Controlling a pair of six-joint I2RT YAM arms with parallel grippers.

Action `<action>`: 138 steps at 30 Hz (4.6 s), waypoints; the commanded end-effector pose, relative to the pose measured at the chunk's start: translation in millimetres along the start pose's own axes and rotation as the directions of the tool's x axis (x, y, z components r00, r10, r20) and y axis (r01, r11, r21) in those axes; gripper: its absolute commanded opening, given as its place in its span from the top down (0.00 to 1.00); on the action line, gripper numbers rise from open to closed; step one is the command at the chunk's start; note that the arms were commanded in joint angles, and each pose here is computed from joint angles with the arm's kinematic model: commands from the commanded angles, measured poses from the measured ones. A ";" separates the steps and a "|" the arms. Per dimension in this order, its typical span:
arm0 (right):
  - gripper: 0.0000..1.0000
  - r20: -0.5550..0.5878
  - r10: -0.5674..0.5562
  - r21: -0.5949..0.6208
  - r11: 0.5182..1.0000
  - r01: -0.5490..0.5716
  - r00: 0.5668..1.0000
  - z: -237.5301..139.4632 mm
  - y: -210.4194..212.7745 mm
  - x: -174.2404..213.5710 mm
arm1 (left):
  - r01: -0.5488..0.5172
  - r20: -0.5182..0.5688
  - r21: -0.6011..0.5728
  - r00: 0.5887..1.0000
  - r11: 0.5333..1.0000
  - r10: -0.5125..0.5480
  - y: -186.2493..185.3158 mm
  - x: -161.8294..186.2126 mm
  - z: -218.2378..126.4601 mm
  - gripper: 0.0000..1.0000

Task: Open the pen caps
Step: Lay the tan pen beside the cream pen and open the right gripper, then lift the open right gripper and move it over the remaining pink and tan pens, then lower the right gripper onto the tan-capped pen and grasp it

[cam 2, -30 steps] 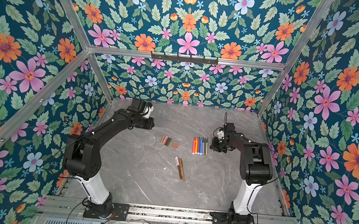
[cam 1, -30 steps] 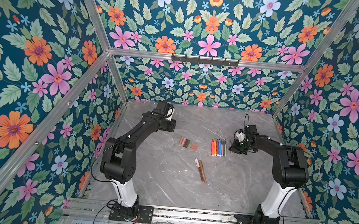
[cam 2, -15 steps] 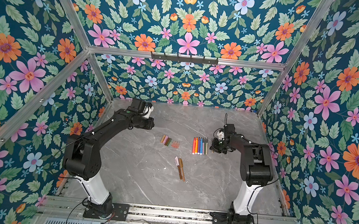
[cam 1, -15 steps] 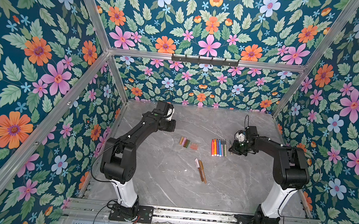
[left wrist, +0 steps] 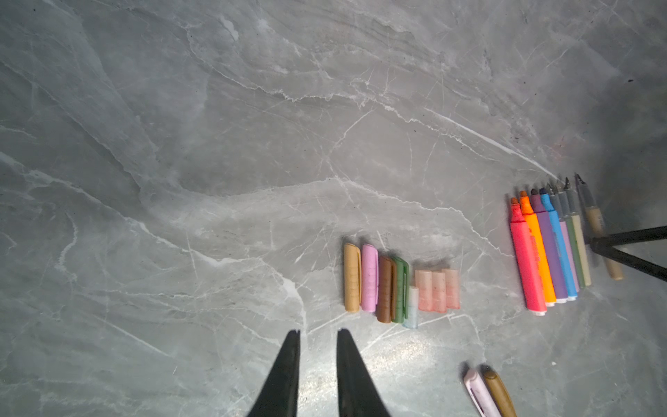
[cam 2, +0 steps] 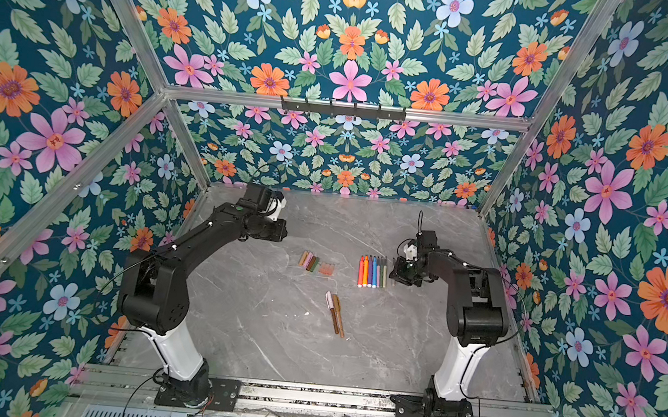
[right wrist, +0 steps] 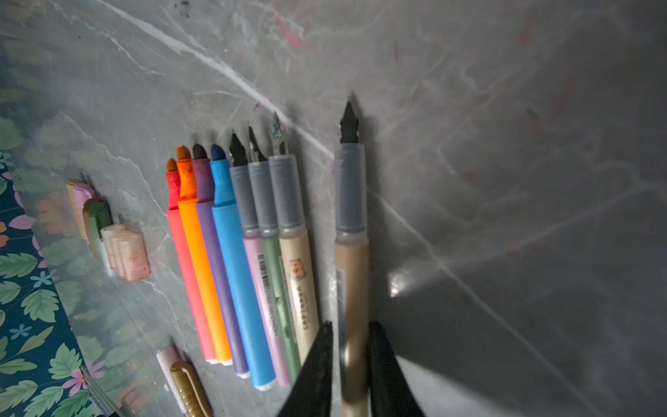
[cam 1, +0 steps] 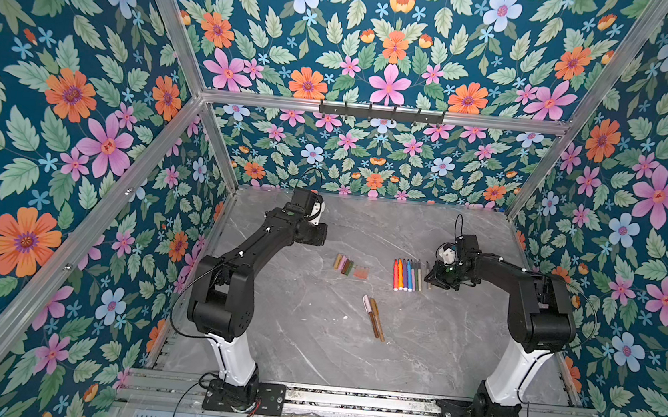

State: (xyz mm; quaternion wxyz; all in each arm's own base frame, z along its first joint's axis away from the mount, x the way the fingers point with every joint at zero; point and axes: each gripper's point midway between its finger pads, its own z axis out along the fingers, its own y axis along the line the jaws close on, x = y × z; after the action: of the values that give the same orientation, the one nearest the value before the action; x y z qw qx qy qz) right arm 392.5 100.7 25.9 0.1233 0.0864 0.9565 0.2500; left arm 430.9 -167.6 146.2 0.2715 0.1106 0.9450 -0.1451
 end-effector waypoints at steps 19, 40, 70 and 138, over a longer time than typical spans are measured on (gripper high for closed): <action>0.78 0.008 0.004 0.005 1.000 -0.004 1.000 -4.8 -0.1 4.7 | -0.010 -0.002 0.016 1.000 1.000 0.010 -3.0 -0.7 -0.4 0.78; 1.00 0.011 0.041 0.080 0.996 -0.042 0.999 -3.6 -13.3 2.0 | -0.008 -0.005 0.027 1.000 1.000 0.008 -4.5 -0.6 0.5 0.78; 0.88 -0.061 0.025 0.069 0.997 -0.021 0.998 8.8 -8.4 7.9 | -0.007 -0.009 0.029 1.000 1.000 0.007 -5.0 0.0 0.7 0.78; 0.79 -0.256 -0.317 0.117 0.928 0.355 0.913 -4.1 127.6 232.1 | 0.004 -0.021 0.047 1.000 0.999 -0.003 -7.3 2.3 3.9 0.77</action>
State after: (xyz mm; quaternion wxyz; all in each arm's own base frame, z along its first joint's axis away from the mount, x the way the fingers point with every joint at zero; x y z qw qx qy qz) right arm 181.9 260.9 52.0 0.0435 -0.1204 0.9787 0.1607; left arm 429.0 -175.2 144.6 0.2616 0.1166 0.9437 -0.1656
